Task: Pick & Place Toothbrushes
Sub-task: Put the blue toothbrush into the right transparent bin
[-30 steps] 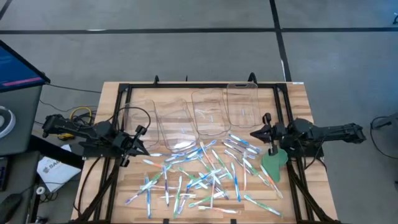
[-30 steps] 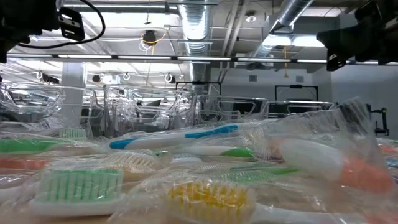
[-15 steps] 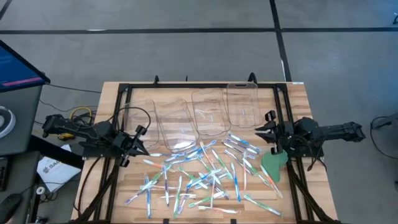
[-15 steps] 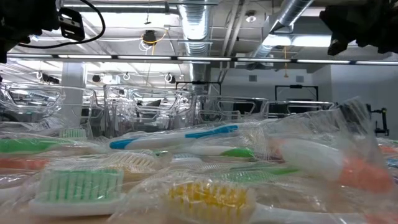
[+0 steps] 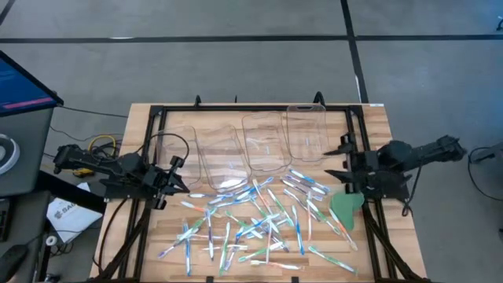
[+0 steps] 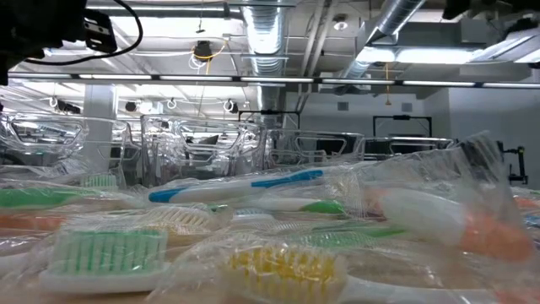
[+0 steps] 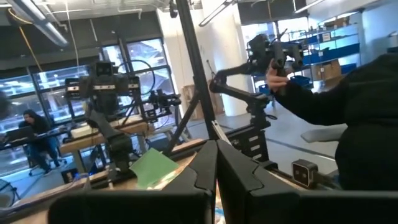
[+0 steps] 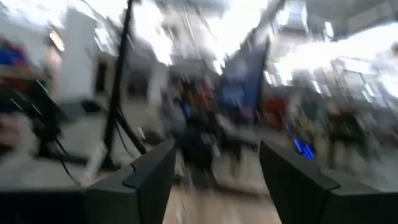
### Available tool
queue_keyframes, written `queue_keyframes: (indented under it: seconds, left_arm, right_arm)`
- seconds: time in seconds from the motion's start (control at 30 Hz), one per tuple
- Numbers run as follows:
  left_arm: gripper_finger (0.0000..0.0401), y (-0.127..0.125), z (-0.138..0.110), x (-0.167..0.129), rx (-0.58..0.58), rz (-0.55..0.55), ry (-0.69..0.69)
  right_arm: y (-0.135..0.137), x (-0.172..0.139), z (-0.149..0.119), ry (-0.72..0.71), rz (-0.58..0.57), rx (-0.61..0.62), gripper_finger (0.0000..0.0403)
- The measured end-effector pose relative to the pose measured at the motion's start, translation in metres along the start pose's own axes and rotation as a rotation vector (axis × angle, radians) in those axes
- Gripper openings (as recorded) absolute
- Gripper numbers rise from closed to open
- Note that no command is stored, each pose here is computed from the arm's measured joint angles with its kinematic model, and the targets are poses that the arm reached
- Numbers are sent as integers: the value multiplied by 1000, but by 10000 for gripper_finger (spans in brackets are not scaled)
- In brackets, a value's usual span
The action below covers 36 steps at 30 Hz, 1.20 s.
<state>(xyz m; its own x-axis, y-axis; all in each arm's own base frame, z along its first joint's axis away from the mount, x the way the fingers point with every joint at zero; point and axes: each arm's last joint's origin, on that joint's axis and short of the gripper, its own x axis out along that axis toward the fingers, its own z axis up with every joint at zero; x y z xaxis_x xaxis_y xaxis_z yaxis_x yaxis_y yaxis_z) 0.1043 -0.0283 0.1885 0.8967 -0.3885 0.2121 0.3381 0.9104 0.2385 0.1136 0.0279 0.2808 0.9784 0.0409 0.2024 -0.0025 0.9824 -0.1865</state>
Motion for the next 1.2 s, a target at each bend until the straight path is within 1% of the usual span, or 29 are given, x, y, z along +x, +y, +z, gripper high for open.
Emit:
queue_keyframes:
  seconds: [0.07,0.13,0.23,0.3,0.33,0.43,0.53,0.6,0.67,0.77,0.87,0.97,1.07,1.2]
  left_arm:
    - [2,0,0,0,1,-2,-5]
    - [2,-1,1,0,1,-21,-9]
    - [2,-1,1,0,1,-43,-14]
    - [2,-1,1,0,1,-49,-15]
    - [2,-1,1,0,1,-50,-14]
    - [2,-2,-2,2,-4,-62,8]
    - [3,-2,-7,4,-14,-73,51]
    - [12,-2,-11,6,-21,-55,90]
    - [31,-1,-14,8,-23,-27,118]
    - [73,0,-13,12,-22,-17,104]
    - [116,0,-13,16,-18,-25,77]
    - [151,1,-12,19,-14,-22,61]
    - [175,1,-13,21,-12,-20,55]
    - [192,1,-14,22,-13,-22,62]
  right_arm:
    - [3,15,8,110,-23,-26,227]
    - [8,29,17,200,-2,-34,224]
    - [16,47,33,334,18,28,219]
    - [22,61,39,431,-6,90,215]
    - [27,69,37,485,-19,103,213]
    - [45,94,20,632,-1,59,211]
    - [63,120,7,693,15,22,215]
    - [72,135,-6,767,22,-15,221]
    - [83,152,-18,827,28,-45,227]
    - [96,173,-30,910,48,-80,230]
    - [108,189,-44,1045,93,-98,228]
    - [114,205,-57,1180,124,-107,224]
    - [118,221,-71,1301,164,-106,224]
    - [122,243,-84,1418,235,-59,224]
